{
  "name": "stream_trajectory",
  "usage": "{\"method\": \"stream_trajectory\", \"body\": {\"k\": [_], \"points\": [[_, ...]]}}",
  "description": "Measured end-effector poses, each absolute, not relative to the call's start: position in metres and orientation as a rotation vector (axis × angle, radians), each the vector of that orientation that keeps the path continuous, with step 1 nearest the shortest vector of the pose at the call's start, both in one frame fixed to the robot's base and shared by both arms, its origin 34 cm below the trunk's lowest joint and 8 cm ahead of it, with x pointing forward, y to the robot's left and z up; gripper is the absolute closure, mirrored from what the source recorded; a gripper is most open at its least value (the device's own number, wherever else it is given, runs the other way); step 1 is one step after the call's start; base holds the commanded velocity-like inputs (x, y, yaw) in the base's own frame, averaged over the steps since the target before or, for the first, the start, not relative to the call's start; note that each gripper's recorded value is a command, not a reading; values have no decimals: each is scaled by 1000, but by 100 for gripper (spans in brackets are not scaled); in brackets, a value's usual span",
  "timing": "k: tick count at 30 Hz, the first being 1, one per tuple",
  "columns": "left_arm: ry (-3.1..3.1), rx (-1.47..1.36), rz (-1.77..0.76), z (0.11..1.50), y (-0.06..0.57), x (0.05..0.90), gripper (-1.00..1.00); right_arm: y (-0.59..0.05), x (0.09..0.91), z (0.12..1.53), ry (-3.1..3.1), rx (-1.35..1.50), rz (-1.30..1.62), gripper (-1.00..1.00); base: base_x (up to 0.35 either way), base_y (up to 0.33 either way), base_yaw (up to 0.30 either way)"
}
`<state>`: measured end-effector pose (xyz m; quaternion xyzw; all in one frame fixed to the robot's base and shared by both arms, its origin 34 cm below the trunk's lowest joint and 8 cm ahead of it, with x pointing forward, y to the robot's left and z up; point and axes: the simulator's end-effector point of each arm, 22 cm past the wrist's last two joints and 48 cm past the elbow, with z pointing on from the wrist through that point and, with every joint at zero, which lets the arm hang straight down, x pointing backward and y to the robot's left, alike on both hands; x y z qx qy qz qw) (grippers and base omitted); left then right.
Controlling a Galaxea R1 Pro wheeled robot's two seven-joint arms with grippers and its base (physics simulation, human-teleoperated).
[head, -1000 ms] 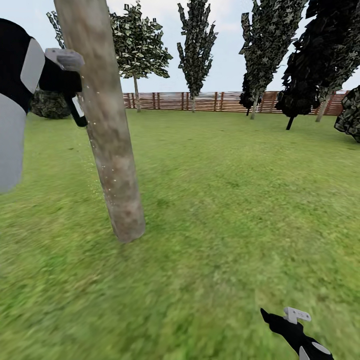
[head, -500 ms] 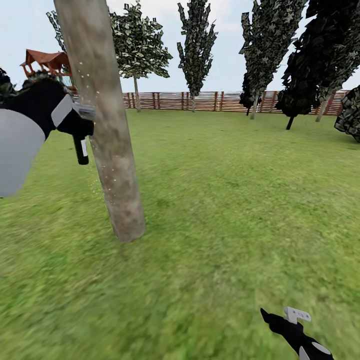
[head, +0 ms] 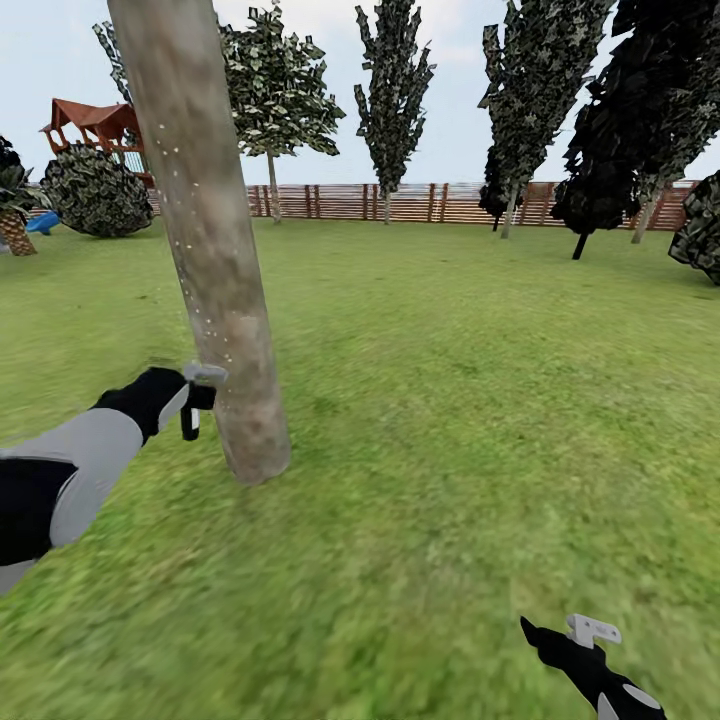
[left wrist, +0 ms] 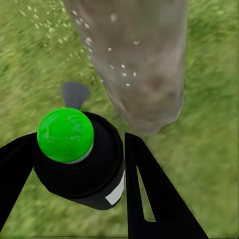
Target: In the garden, pick up the pesticide atomizer on the floor and spray pesticide onto both trees until each tree trunk is fully covered.
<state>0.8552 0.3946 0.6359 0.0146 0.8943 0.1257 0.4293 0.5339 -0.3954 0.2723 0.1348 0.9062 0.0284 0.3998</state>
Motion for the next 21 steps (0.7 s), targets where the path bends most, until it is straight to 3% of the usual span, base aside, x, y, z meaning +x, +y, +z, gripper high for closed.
{"method": "stream_trajectory", "body": {"k": [11,21], "points": [[2255,87,303,539,389,819,100,-395,534,272,2294,338,72,-100,0,0,0],[2113,68,308,743,358,859,100,-395,532,271,2297,343,74,-100,0,0,0]]}}
